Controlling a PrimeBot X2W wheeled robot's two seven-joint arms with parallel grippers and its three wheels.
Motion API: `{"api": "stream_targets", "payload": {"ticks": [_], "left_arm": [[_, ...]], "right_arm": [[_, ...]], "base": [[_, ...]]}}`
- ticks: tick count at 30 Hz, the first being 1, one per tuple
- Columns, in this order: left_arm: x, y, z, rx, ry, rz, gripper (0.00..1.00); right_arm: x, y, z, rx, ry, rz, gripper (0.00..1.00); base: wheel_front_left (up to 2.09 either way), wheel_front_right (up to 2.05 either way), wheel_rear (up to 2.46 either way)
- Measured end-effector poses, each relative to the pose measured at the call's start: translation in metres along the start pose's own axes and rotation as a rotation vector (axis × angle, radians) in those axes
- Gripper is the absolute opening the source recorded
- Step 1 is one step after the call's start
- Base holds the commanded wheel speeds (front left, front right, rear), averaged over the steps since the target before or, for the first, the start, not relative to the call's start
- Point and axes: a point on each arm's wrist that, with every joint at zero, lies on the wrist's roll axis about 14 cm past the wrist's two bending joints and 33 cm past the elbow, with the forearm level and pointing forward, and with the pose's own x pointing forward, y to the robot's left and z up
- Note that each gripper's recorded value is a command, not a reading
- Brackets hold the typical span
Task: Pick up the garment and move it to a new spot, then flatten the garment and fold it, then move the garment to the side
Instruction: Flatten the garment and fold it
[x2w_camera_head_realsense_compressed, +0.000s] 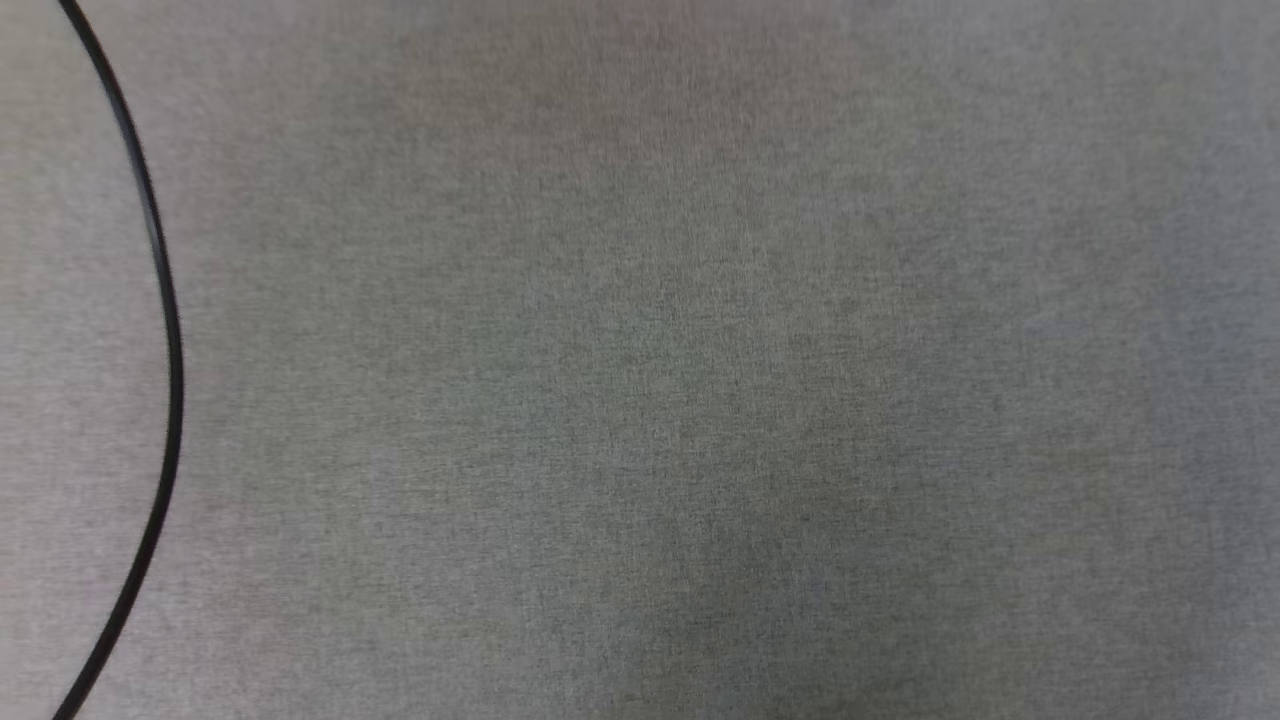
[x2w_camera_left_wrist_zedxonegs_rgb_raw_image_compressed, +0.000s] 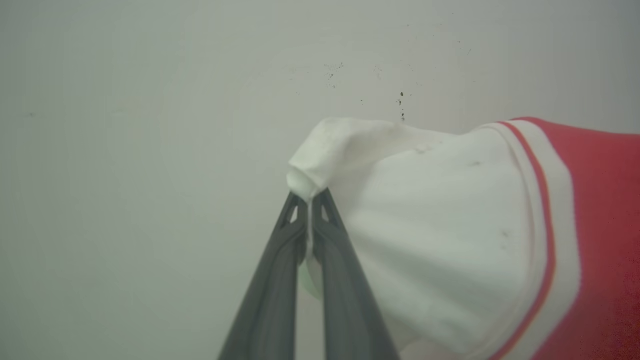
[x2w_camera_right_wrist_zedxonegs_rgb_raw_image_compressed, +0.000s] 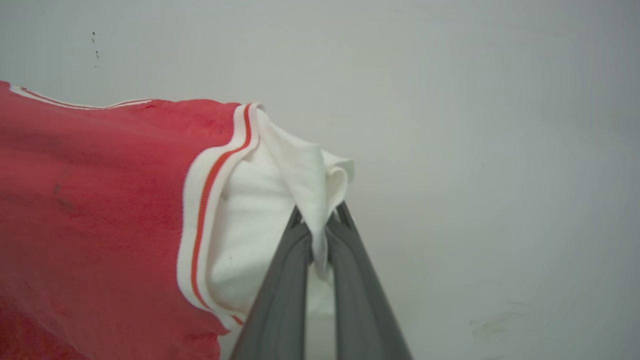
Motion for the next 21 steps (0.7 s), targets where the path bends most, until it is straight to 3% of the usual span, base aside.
{"api": "stream_targets", "payload": {"ticks": [8,14,21], "left_arm": [[0.0,-0.008,-0.091,-0.037,0.164,0.005,0.0],[-0.033,-0.008,-0.181,-0.109,0.394,0.014,0.0],[-0.086,-0.011,-0.243,-0.232,0.563,0.033,0.0]], "right_arm": [[0.028,0.013,-0.085,0.046,0.145,0.014,0.0],[0.028,0.028,-0.159,0.049,0.303,0.04,0.0],[0.004,0.042,-0.212,0.088,0.403,0.07,0.0]], "base": [[0.0,0.0,0.0],[0.0,0.0,0.0],[0.0,0.0,0.0]]}}
